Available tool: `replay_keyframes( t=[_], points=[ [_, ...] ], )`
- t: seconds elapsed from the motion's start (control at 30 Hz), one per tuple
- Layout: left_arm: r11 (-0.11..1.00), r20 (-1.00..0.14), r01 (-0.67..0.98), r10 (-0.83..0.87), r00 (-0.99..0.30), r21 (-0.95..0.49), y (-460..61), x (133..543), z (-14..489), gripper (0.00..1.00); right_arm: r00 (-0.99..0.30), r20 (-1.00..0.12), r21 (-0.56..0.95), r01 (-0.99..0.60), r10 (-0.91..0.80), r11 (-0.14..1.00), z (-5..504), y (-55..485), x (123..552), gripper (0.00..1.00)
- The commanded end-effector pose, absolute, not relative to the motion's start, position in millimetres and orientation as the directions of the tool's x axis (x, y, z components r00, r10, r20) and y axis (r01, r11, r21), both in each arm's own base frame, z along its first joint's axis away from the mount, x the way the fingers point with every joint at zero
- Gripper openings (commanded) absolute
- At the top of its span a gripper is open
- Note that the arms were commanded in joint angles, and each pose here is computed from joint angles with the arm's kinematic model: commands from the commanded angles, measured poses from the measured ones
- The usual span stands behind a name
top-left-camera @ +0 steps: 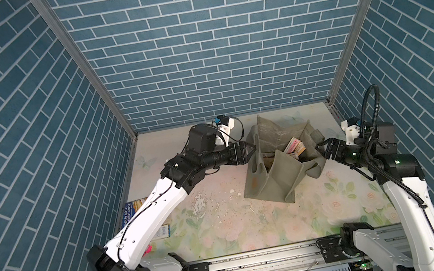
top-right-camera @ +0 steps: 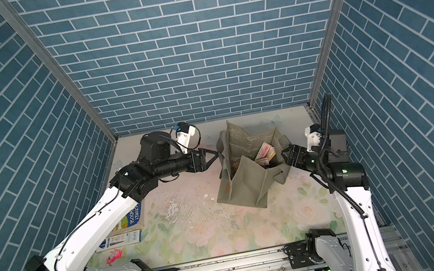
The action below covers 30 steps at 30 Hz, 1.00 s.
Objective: Take out the folding fans from the tote bags
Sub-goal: Adjust the canvas bag at the center of the board.
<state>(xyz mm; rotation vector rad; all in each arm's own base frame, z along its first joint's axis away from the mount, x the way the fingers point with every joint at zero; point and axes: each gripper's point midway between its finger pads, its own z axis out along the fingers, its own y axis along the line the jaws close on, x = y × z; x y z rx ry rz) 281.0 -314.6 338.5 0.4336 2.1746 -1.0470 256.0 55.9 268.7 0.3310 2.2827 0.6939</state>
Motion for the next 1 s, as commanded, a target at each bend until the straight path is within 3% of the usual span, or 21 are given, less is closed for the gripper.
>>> replay_keyframes(
  t=[0.0, 0.5, 0.63, 0.77, 0.83, 0.87, 0.97],
  points=[
    [0.647, -0.704, 0.555, 0.039, -0.71, -0.524, -327.4, 285.7, 338.1, 0.78, -0.726, -0.525, 0.615, 0.037, 0.444, 0.787, 267.1, 63.3, 254.0, 0.7],
    [0.825, -0.69, 0.516, 0.235, -0.685, -0.232, -355.4, 326.7, 285.4, 0.79, -0.738, -0.505, 0.627, 0.042, 0.447, 0.778, 253.8, 67.0, 263.9, 0.53],
    [0.86, -0.69, 0.491, 0.271, -0.671, -0.14, -352.6, 339.0, 278.2, 0.57, -0.743, -0.502, 0.625, 0.043, 0.443, 0.779, 251.9, 68.1, 264.0, 0.48],
    [0.854, -0.66, 0.501, 0.299, -0.689, -0.137, -359.3, 339.7, 267.1, 0.26, -0.748, -0.501, 0.629, 0.032, 0.436, 0.777, 252.6, 71.0, 266.1, 0.4],
    [0.855, -0.657, 0.501, 0.303, -0.691, -0.132, -359.3, 339.5, 268.8, 0.05, -0.752, -0.496, 0.638, 0.022, 0.433, 0.769, 255.0, 74.5, 267.6, 0.36],
    [0.856, -0.664, 0.501, 0.304, -0.683, -0.124, -357.8, 340.4, 273.0, 0.0, -0.755, -0.491, 0.648, 0.015, 0.433, 0.761, 256.6, 77.1, 268.5, 0.34],
    [0.871, -0.716, 0.487, 0.302, -0.63, -0.061, -341.0, 347.1, 299.0, 0.0, -0.761, -0.484, 0.68, -0.015, 0.433, 0.733, 266.2, 86.8, 273.8, 0.29]
  ],
)
